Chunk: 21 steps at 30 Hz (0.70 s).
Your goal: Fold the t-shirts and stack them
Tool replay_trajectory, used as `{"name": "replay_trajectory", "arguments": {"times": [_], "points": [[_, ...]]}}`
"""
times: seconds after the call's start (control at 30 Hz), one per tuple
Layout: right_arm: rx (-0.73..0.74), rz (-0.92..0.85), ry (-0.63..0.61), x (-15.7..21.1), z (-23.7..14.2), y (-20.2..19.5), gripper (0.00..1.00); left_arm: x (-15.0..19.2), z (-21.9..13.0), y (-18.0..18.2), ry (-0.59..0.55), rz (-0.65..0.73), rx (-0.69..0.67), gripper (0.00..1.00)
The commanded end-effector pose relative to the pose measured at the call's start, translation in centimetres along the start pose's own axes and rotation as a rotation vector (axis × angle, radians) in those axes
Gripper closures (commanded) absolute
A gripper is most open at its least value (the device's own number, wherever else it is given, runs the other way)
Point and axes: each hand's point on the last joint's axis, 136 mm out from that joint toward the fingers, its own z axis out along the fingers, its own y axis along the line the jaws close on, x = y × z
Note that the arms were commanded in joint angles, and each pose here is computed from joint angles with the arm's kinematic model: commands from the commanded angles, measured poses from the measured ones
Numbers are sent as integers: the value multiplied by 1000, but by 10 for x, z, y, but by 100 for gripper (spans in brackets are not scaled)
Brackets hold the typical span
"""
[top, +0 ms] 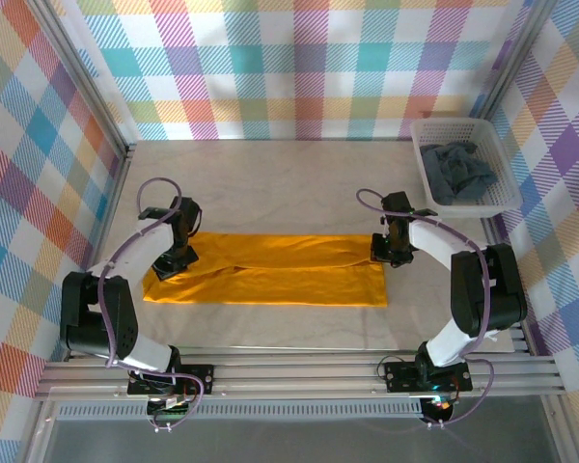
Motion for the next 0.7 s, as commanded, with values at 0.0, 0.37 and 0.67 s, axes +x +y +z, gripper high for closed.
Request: {"name": "replay_trajectory", "arguments": {"times": [0.0,0.37,0.67], "points": [[-17,30,-44,-4,-23,3,65,5,4,3,4,7,-38,100],[-147,97,-23,-15,-23,34,73,6,4,4,4,26,-61,100],[-110,138,131,17,16,29,84,11,10,3,18,43,-78,100]]}}
